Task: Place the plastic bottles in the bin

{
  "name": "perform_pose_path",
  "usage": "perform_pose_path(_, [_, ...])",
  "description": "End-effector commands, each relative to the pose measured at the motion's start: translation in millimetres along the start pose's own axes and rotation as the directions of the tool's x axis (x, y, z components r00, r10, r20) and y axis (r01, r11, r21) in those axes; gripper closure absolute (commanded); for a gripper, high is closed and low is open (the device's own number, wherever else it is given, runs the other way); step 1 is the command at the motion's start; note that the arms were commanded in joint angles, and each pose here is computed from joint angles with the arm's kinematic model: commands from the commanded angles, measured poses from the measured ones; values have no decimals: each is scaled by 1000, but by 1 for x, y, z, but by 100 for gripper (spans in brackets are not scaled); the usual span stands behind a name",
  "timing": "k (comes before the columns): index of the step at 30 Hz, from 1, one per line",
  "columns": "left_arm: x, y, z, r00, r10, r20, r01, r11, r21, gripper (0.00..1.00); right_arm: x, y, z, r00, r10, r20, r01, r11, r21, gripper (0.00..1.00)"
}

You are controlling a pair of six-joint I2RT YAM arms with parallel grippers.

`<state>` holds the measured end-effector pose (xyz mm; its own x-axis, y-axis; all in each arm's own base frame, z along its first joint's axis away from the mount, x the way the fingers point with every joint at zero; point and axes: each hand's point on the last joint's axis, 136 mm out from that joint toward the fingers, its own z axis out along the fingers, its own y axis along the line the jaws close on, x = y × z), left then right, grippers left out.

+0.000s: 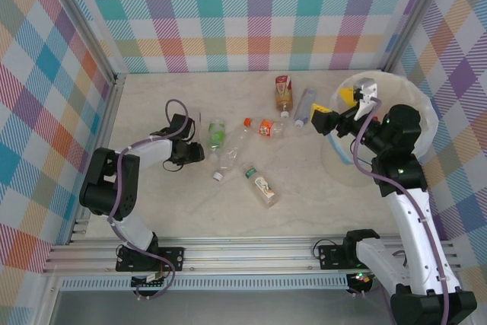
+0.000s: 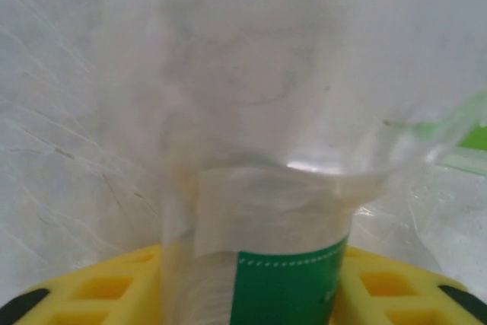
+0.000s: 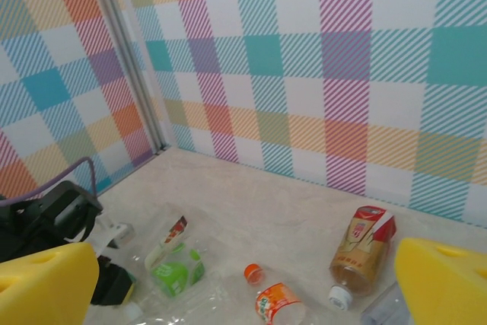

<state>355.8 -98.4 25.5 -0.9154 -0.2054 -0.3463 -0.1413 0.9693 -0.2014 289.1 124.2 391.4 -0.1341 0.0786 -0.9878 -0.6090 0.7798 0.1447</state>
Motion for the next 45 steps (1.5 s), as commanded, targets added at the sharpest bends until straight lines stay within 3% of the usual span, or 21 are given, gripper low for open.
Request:
perform_pose_path(1, [-19,-7,-9,996,3,87,-6,999,44,60,3,20,6,999,27,-46,-32,994,-101,0])
perform_pose_path(5, [-17,-9,-25,992,1,128,-10,997,72,71,11,23,16,997,32,-68,-40,992,-116,0])
perform_pose_path(7, [-16,-8,-31,990,-7,139,-4,997,79,82,12,25,20,997,34,-66,-42,992,-123,0])
perform_pose_path(9, [-15,-7,-38,989,-14,148,3,997,78,100,13,27,26,997,35,-64,-44,990,-135,0])
perform_pose_path(12, [-14,-5,-48,984,-26,175,11,996,83,100,14,28,33,997,45,-66,-53,990,-134,0])
perform_pose_path(15, [-14,-5,-61,976,-54,211,34,995,97,100,14,14,44,993,103,-61,-106,993,-45,0])
perform_pose_path(18, [-17,-21,-82,965,-58,254,7,981,195,100,17,4,51,982,179,-66,-180,984,2,0])
perform_pose_path(22, [-23,-47,-119,939,-56,340,-59,946,320,100,21,13,61,967,238,-84,-243,969,-51,0])
perform_pose_path(25, [-23,-69,-149,914,-55,401,-127,902,413,100,22,23,71,961,259,-99,-267,960,-84,0])
perform_pose_path(32, [-8,-133,-200,882,-13,470,-312,731,607,100,28,61,104,936,310,-166,-342,913,-221,0])
perform_pose_path(39, [7,-181,-213,840,122,529,-466,662,587,100,28,98,145,891,380,-246,-444,841,-310,0])
perform_pose_path(45, [12,-202,-215,805,193,561,-533,651,540,100,43,102,174,868,400,-293,-476,840,-261,0])
